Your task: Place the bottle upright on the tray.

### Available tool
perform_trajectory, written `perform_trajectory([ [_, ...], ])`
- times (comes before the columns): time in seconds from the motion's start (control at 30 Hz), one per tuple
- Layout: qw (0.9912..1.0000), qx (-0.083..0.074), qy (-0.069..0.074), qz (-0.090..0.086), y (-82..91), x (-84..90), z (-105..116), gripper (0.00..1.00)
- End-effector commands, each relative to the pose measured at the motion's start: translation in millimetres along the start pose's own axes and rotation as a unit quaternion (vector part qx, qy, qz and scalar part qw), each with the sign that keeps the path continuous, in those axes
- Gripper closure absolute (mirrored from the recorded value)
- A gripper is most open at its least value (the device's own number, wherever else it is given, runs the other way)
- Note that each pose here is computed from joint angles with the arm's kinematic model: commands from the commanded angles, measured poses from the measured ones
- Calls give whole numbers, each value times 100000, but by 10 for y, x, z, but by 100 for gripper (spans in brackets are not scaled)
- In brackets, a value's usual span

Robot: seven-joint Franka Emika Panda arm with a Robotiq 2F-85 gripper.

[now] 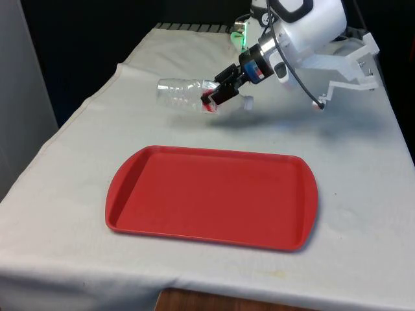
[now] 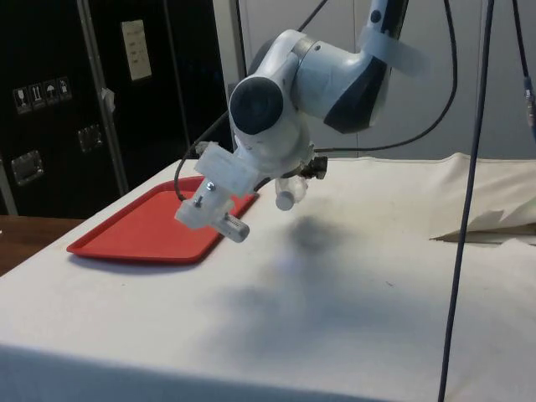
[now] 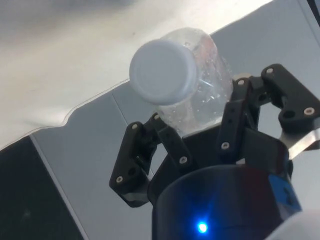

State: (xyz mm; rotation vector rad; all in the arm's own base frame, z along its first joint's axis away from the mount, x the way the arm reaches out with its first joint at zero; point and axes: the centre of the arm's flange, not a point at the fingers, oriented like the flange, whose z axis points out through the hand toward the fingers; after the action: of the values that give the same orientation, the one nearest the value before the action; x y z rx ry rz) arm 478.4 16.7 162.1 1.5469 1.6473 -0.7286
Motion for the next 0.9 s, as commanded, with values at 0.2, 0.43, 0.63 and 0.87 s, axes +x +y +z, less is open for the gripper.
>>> perform_trajectory([
  [0.2,99994,-90,988,493,48,-118,-64,100],
  [0.43,99973,-272,2021,1154,95,-200,-98,100],
  [0.63,99932,-631,3166,1760,139,-292,-138,100],
  [0.87,99873,-860,4276,2505,183,-397,-166,100],
])
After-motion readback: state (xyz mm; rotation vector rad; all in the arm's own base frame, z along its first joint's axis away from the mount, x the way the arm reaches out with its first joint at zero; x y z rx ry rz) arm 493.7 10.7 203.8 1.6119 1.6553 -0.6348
